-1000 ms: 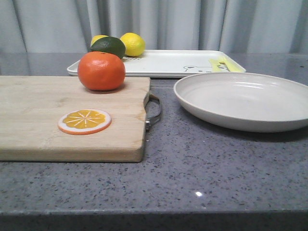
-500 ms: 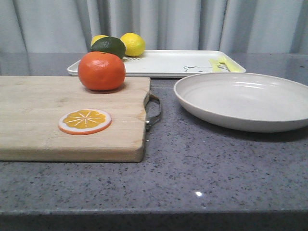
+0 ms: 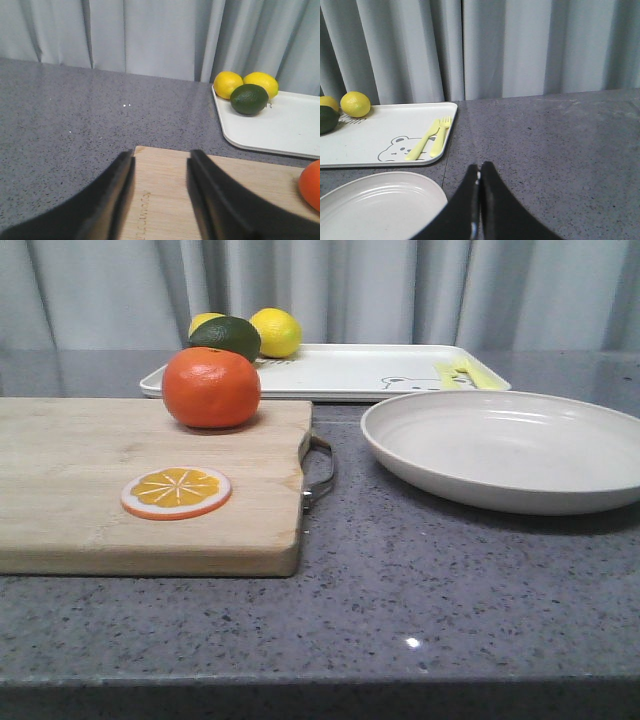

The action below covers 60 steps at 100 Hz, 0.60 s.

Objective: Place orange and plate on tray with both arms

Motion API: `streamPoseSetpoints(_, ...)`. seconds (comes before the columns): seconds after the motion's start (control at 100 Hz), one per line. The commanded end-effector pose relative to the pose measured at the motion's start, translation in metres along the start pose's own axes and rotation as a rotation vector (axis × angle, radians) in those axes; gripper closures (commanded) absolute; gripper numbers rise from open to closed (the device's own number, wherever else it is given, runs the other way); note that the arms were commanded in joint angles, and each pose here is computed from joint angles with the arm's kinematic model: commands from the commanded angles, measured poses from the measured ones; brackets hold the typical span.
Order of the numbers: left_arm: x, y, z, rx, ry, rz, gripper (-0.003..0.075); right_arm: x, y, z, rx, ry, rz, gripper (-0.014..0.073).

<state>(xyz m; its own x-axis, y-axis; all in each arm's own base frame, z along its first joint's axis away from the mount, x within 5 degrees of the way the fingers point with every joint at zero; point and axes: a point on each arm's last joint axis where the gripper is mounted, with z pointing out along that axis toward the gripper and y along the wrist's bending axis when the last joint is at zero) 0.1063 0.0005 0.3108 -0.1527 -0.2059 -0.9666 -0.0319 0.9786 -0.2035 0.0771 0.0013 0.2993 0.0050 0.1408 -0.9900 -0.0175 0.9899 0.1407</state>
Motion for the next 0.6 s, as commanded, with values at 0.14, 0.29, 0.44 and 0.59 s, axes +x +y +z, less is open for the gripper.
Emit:
streamPoseSetpoints(0.14, -0.042, -0.013, 0.034, 0.03, 0.075, -0.044, 0.0226, -0.017, 0.002, 0.001, -0.006, -0.088, -0.003, 0.0652)
streamPoseSetpoints(0.29, -0.06, -0.033, 0.067, 0.1, 0.209, -0.023, 0.0226, -0.017, 0.002, 0.001, -0.006, -0.086, -0.003, 0.0652)
streamPoseSetpoints(0.44, -0.066, -0.064, 0.103, 0.192, 0.35, 0.014, 0.0225, -0.016, 0.002, 0.001, -0.006, -0.08, -0.003, 0.0652)
streamPoseSetpoints(0.59, -0.068, -0.096, 0.135, 0.271, 0.464, 0.037, 0.022, -0.016, 0.002, 0.001, -0.005, -0.072, -0.003, 0.0652)
